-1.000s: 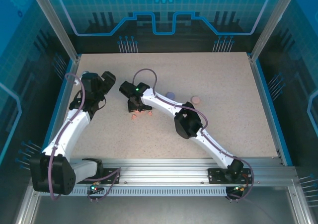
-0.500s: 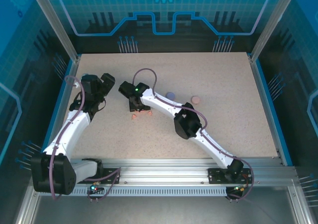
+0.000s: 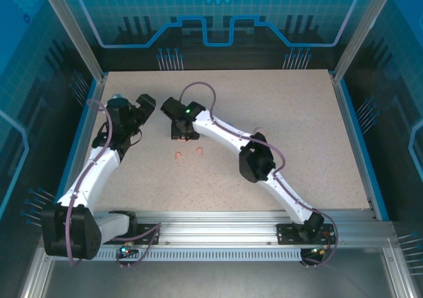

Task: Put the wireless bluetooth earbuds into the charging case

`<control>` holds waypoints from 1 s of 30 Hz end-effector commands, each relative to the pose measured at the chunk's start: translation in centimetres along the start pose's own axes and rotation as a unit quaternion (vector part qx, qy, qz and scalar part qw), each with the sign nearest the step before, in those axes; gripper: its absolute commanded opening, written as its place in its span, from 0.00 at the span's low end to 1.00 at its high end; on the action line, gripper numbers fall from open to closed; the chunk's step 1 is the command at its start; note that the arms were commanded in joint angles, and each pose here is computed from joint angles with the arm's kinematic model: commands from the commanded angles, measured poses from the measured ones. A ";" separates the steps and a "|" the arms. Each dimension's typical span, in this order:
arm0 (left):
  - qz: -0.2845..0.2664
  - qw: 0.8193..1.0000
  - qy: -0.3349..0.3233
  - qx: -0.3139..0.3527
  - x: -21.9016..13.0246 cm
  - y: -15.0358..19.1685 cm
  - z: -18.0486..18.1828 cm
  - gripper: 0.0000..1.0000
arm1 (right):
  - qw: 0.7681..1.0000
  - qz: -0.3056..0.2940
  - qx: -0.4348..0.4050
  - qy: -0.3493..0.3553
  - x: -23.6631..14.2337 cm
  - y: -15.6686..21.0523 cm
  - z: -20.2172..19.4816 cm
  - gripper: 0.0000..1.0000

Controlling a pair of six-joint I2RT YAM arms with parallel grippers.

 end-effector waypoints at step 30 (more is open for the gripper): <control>0.308 0.904 0.273 0.114 3.0 27.0 -4.2 0.98 | 0.898 -0.031 0.440 -0.010 -10.2 7.4 -21.8 0.42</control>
Point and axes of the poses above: each hand's point on the last joint's axis, 136 mm out from that joint toward the fingers, its own x axis out along the fingers, its own z axis along the line the jaws close on, y = z × x, the point moved 2 cm from there along -x, back along the fingers, and after that the axes turned 11 degrees about -x, right-handed, at the moved point
